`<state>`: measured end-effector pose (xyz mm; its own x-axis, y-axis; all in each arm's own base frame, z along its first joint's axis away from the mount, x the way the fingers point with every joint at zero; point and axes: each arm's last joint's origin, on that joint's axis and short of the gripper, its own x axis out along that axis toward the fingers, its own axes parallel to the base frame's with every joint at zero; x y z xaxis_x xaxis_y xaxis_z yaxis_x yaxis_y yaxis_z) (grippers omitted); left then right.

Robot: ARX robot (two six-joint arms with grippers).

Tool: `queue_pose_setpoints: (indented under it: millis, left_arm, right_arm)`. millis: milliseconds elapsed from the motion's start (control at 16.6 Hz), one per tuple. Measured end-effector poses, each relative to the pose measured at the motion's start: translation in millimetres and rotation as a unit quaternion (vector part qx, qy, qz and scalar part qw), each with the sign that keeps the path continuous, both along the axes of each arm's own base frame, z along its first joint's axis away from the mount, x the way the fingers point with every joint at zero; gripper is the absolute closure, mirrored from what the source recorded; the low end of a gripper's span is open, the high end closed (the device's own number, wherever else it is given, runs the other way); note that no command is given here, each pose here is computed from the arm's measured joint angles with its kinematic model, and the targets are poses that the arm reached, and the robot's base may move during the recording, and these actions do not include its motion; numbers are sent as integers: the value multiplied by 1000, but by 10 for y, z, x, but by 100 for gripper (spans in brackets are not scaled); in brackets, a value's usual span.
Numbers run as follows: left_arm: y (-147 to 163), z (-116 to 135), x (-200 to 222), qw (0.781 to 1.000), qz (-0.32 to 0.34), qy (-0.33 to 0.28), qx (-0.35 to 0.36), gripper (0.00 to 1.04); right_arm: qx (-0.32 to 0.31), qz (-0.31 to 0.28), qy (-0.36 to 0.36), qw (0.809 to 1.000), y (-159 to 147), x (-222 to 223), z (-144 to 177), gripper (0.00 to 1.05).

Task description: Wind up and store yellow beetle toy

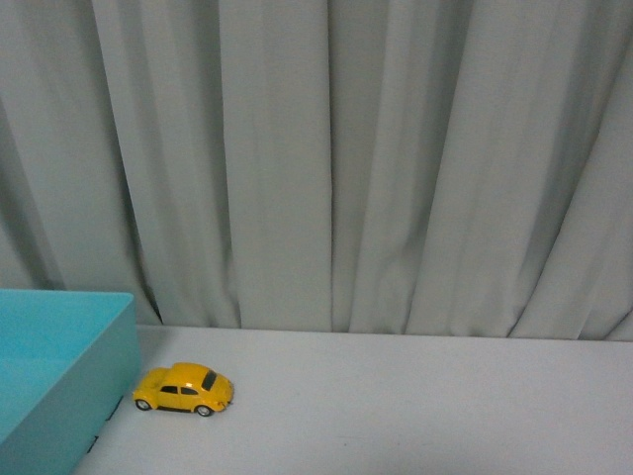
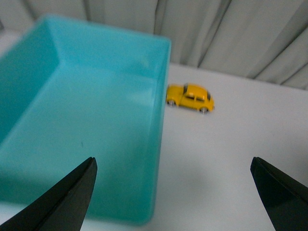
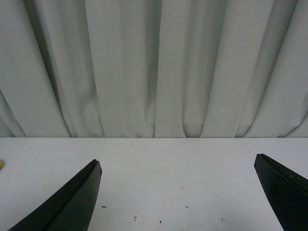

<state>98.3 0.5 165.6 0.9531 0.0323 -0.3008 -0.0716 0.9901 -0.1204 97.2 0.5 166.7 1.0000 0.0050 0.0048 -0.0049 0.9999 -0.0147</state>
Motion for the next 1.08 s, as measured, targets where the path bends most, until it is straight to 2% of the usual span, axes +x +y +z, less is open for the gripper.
queue_pose_setpoints:
  millis: [60,120,180,301,541,781,1082]
  left_arm:
    - [13,20,8,997,16,41,-56,7]
    - [28,58,24,996,22,23,-84,7]
    - [34,385,242,994,4,-39,-101,7]
    - [15,483,522,995,-21,-50,-89,7]
    - [-48,722,1180,993,-93,-71,1,7]
    - [-52,770,1899,977,-175,-12,123,7]
    - [-137,799,2117,961,-215,6,171,7]
  right_arm:
    - [0,0,0,1000,0,0,0,7]
    - [0,0,0,1000,0,0,-1,7]
    - [0,0,0,1000,0,0,0,7]
    - [0,0,0,1000,0,0,0,7]
    - [0,0,1,1000,0,1,-1,7]
    - [0,0,1,1000,0,1,-1,7]
    - [0,0,1,1000,0,1,-1,7]
